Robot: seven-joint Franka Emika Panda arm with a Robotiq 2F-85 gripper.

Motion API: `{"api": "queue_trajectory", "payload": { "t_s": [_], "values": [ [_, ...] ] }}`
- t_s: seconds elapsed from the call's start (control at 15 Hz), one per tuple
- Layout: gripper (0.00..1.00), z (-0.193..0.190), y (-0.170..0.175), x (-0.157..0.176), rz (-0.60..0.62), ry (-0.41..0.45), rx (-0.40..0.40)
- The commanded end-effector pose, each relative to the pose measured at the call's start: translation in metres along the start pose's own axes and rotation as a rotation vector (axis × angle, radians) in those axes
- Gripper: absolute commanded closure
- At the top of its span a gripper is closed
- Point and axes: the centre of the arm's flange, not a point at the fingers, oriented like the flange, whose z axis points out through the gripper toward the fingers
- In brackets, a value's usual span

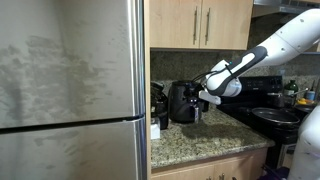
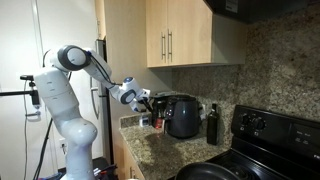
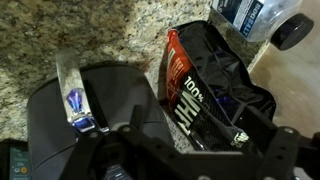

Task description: Turn off the air fryer

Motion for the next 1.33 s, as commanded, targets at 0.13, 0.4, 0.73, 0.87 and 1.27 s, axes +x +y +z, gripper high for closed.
{"api": "queue_trajectory", "payload": {
  "t_s": [0.13,0.4,0.73,0.87,1.27],
  "values": [
    [0.0,-0.001,0.008,0.005,0.079,0.042,-0.026],
    [0.0,-0.001,0.008,0.005,0.086,0.043,-0.027],
    [0.0,-0.002,0.015,0.009,0.18,0.149,-0.1],
    [0.0,-0.003,0.028,0.017,0.166,0.132,-0.083],
    [0.0,-0.004,0.033,0.018,0.188,0.09,-0.115]
  ]
}}
